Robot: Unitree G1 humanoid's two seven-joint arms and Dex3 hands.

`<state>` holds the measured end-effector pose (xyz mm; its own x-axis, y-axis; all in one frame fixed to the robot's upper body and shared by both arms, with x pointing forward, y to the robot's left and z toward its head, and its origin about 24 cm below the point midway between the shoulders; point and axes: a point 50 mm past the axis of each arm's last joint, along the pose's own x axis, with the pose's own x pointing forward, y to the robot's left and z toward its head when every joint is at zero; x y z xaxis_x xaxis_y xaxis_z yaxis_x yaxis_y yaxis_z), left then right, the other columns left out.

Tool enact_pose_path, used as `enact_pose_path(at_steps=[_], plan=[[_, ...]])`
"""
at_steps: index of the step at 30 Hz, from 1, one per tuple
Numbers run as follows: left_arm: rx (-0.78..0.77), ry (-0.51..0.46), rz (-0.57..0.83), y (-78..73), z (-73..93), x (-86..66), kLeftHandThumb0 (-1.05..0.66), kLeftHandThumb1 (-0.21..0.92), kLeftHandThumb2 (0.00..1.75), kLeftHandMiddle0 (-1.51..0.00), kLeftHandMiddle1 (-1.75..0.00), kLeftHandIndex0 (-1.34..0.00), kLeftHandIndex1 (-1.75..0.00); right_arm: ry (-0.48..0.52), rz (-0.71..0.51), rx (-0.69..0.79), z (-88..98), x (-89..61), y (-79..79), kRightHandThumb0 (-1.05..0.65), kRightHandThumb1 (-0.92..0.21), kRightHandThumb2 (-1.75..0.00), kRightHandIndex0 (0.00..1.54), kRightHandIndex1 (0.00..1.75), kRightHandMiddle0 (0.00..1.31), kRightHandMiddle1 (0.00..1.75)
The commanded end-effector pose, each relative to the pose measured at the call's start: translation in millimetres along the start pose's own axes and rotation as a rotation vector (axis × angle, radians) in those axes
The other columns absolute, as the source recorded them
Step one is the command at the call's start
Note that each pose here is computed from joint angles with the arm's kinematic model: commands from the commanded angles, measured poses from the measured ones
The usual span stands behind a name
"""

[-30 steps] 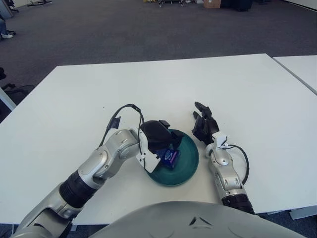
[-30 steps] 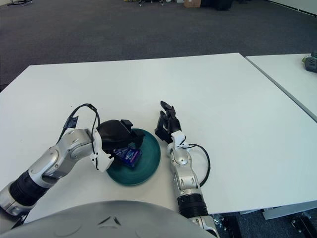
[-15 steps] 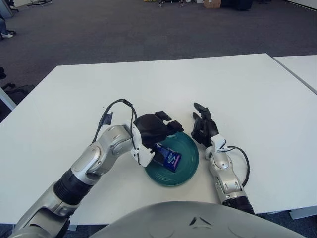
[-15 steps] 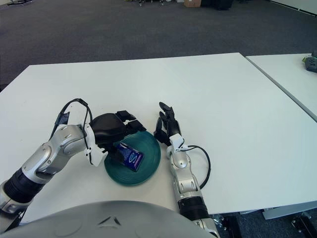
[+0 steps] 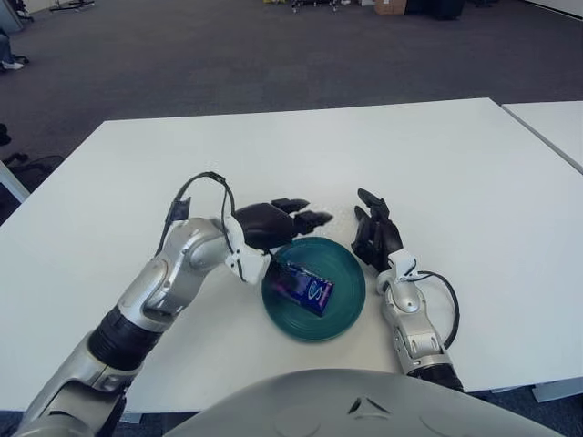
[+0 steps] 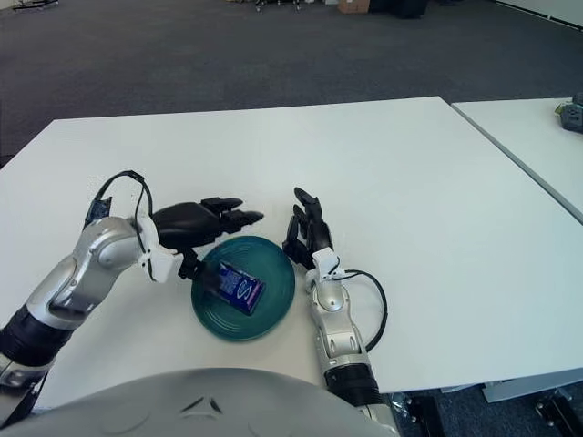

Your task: Put the gum into the plate.

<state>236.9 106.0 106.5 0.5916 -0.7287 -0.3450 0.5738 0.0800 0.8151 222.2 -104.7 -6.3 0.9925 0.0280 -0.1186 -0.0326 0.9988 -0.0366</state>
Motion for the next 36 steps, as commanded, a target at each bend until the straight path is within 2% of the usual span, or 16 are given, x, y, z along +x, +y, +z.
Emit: enact_pose_path(at_steps=[1, 4, 7, 10, 11, 13, 16, 18, 20, 21, 23, 29, 36], plan=[[-0.312, 0.157, 0.199, -8.9, -31.1, 12.6, -1.05, 0.92, 0.38, 0.0, 0.0, 0.0, 0.0, 0.094, -0.018, -0.026, -21.6, -7.9, -1.8, -0.69, -0.92, -0.98, 0.32, 0.03, 0.0, 0.6], [-0.458, 0.283, 0.332, -26.1, -46.1, 20.0, -1.05, 0.92, 0.46, 0.0, 0.0, 0.0, 0.0, 0.071, -0.01, -0.03, -20.5, -7.8, -1.7, -0.72, -0.92, -0.98, 0.37, 0.05, 0.0, 0.66], [-0.596, 0.363, 0.5, -26.7, -42.9, 15.9, -1.05, 0.92, 0.55, 0.0, 0.0, 0.0, 0.0, 0.08, 0.005, -0.04, -20.1, -9.9, -1.2, -0.74, -0.92, -0.99, 0.41, 0.06, 0.0, 0.69], [-0.702, 0.383, 0.578, -32.5, -41.7, 15.0, -1.05, 0.92, 0.61, 0.0, 0.0, 0.0, 0.0, 0.088, 0.009, -0.047, -20.2, -10.8, -0.7, -0.75, -0.92, -1.0, 0.43, 0.07, 0.0, 0.7], [-0.839, 0.371, 0.68, -39.1, -40.5, 13.5, -1.05, 0.92, 0.72, 0.0, 0.0, 0.0, 0.0, 0.096, 0.007, -0.052, -20.0, -11.1, -1.1, -0.75, -0.92, -1.0, 0.43, 0.07, 0.0, 0.7], [-1.043, 0.371, 0.84, -52.1, -41.1, 6.4, -1.05, 0.92, 0.78, 0.0, 0.0, 0.0, 0.0, 0.108, 0.003, -0.058, -19.7, -12.0, -1.5, -0.76, -0.92, -1.01, 0.44, 0.07, 0.0, 0.71], [-1.169, 0.399, 0.954, -70.8, -47.1, -7.1, -1.05, 0.92, 0.85, 0.0, 0.0, -0.01, 0.0, 0.128, 0.004, -0.055, -19.8, -11.4, -3.2, -0.77, -0.92, -1.02, 0.43, 0.06, 0.0, 0.7], [-1.216, 0.426, 1.007, -85.9, -55.9, -14.8, -1.05, 0.92, 0.89, -0.02, -0.01, -0.04, -0.02, 0.147, 0.005, -0.042, -20.0, -10.6, -4.6, -0.78, -0.92, -1.03, 0.41, 0.04, 0.0, 0.67], [-1.234, 0.436, 1.036, -94.9, -60.9, -18.1, -1.05, 0.92, 0.95, -0.06, -0.03, -0.09, -0.06, 0.161, 0.005, -0.032, -20.1, -10.2, -5.4, -0.79, -0.92, -1.03, 0.37, 0.03, 0.0, 0.62], [-1.237, 0.429, 1.055, -96.6, -61.4, -19.0, -1.05, 0.92, 0.96, -0.07, -0.03, -0.1, -0.06, 0.166, 0.004, -0.028, -19.9, -9.9, -5.8, -0.79, -0.92, -1.03, 0.37, 0.02, 0.0, 0.62], [-1.236, 0.413, 1.09, -97.4, -61.4, -19.2, -1.05, 0.92, 1.0, -0.14, -0.02, -0.05, -0.32, 0.173, 0.003, -0.028, -19.4, -9.5, -6.5, -0.79, -0.92, -1.04, 0.35, 0.01, 0.0, 0.58], [-1.249, 0.354, 1.178, -100.9, -62.5, -14.8, -1.05, 0.92, 1.04, -0.29, -0.05, 0.0, -0.7, 0.193, 0.022, -0.048, -17.6, -8.6, -6.6, -0.8, -0.92, -1.04, 0.29, 0.0, 0.0, 0.53], [-1.242, 0.349, 1.159, -109.4, -63.2, -12.8, -1.05, 0.92, 1.04, -0.32, -0.04, 0.0, -0.8, 0.227, 0.016, -0.053, -19.5, -9.2, -7.4, -0.79, -0.92, -1.04, 0.28, 0.0, 0.0, 0.51]])
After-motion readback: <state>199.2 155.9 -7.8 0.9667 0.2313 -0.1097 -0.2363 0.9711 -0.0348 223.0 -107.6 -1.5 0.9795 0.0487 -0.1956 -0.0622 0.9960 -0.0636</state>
